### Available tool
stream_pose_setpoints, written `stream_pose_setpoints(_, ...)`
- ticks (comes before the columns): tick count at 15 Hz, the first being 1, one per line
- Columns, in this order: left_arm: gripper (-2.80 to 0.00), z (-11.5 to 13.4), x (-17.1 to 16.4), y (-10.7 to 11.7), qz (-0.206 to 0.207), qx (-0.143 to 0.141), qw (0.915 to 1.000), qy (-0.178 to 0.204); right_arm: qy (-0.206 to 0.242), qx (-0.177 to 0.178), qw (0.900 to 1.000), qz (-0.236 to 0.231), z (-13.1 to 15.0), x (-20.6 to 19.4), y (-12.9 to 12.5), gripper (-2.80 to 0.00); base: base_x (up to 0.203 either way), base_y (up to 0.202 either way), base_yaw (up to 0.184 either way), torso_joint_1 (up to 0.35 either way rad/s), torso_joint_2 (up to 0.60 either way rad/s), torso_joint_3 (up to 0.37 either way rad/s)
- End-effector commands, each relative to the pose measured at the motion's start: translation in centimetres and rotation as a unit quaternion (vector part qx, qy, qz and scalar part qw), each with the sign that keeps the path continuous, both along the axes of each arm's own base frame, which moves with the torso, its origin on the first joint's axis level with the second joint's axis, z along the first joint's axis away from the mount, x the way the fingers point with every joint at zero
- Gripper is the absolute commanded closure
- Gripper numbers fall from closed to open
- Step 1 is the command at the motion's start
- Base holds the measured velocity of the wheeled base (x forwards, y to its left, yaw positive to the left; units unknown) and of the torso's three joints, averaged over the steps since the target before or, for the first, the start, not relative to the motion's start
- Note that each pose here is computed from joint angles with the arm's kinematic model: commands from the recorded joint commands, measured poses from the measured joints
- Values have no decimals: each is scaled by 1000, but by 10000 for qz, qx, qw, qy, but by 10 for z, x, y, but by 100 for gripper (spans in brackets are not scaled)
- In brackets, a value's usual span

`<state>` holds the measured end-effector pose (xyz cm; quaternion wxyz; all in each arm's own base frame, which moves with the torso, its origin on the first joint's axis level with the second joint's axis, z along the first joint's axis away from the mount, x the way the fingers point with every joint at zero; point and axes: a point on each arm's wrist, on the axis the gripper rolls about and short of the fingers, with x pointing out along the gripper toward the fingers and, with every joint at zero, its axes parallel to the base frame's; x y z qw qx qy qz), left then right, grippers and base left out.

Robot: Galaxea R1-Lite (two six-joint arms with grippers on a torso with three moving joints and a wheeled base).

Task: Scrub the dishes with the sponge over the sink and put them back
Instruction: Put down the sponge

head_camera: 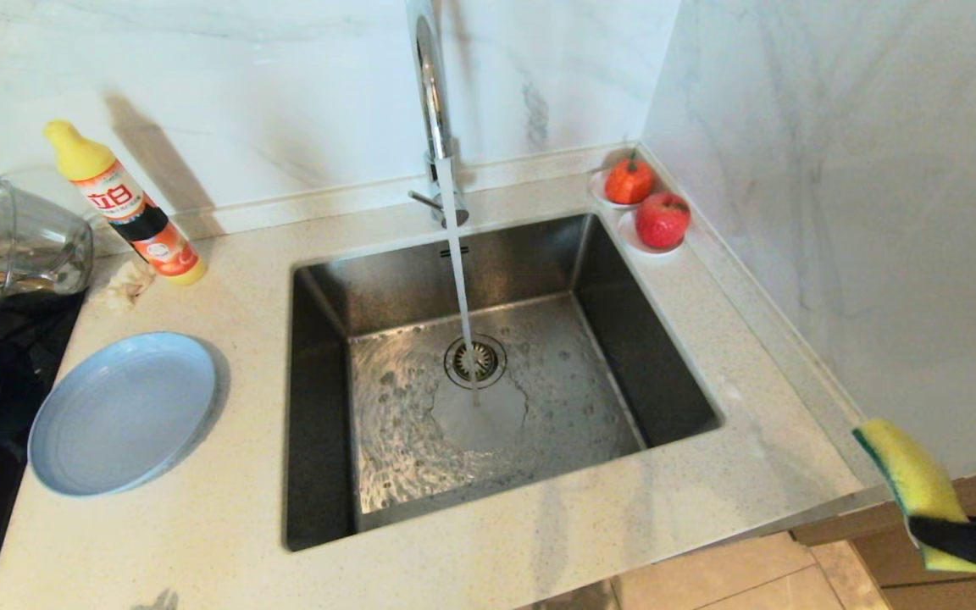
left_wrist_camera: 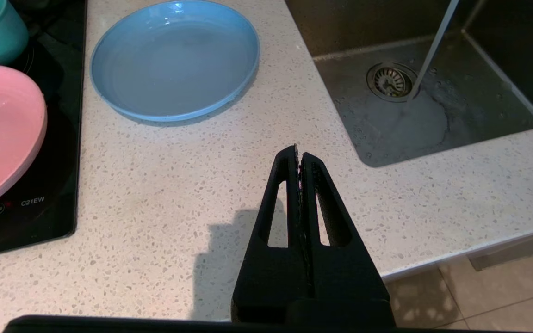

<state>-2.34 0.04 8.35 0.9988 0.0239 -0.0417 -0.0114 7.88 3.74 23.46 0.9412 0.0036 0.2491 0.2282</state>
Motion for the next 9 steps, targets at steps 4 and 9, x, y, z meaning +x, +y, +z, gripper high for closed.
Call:
stream_pose_setpoints(4, 0, -9, 3, 0, 2, 6, 9998, 176, -632, -301, 9970, 343, -39, -35, -19, 0, 0, 0, 0, 0, 0, 0)
stream_pose_setpoints(9, 0, -9, 3, 0, 2, 6, 9998, 176, -842, -160, 9920, 930, -70, -60, -24, 0, 0, 0, 0, 0, 0, 0)
